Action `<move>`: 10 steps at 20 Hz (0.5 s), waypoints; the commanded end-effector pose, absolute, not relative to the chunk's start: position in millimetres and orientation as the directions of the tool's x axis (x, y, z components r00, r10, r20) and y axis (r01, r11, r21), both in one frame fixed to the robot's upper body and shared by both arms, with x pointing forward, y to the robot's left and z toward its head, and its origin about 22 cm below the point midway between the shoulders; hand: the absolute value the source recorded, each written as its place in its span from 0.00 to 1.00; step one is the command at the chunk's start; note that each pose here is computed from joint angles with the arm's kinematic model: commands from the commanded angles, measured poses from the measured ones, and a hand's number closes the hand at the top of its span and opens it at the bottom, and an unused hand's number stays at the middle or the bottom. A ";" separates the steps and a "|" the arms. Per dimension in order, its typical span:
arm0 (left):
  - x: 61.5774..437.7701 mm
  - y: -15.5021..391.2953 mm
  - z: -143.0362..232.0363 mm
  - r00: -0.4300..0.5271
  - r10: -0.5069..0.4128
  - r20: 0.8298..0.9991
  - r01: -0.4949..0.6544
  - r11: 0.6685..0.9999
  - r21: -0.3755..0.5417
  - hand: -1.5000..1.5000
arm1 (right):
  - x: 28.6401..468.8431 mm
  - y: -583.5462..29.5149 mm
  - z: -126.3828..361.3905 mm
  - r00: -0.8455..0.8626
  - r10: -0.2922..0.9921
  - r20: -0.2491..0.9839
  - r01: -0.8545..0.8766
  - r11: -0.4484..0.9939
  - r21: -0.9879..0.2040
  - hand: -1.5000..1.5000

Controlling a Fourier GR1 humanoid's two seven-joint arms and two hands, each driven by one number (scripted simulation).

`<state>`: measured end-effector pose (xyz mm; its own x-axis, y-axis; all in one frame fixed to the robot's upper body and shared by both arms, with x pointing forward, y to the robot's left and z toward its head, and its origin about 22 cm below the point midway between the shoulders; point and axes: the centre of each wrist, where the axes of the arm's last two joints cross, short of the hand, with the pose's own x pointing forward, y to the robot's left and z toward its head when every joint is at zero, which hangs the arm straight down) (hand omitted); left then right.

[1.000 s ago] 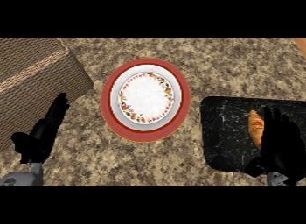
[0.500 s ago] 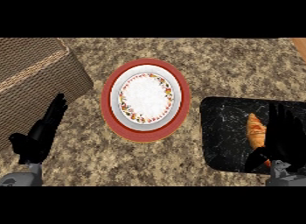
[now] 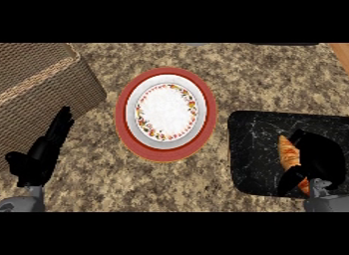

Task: Pick the croissant from the tray and place it in the plate

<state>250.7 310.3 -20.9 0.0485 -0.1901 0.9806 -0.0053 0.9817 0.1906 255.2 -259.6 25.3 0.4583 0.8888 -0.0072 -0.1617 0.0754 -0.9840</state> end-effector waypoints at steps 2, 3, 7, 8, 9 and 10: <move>258.2 316.1 -20.8 0.043 -0.185 0.982 -0.004 0.983 0.185 0.50 | 228.1 -245.7 14.8 0.457 0.885 0.084 -0.169 0.179 -0.969 1.00; 246.0 299.5 -21.6 0.050 -0.183 0.982 -0.008 0.983 0.184 0.50 | 213.0 -253.3 4.3 0.464 0.871 0.164 -0.151 0.260 -0.954 1.00; 248.1 307.1 -35.0 0.054 -0.192 0.980 -0.027 0.981 0.194 0.50 | 190.2 -247.5 -1.8 0.452 0.821 0.348 -0.136 0.449 -0.883 1.00; 251.1 306.2 -24.8 0.058 -0.170 0.984 -0.033 0.984 0.172 0.50 | 173.2 -253.1 2.3 0.443 0.826 0.348 -0.103 0.432 -0.896 1.00; 252.0 303.2 -18.7 0.050 -0.192 0.980 -0.014 0.981 0.193 0.50 | 173.2 -250.5 11.5 0.417 0.848 0.328 -0.068 0.388 -0.919 1.00; 253.5 310.7 -21.9 0.050 -0.174 0.983 -0.025 0.984 0.176 0.50 | 155.3 -251.1 9.8 0.397 0.869 0.296 -0.058 0.345 -0.937 1.00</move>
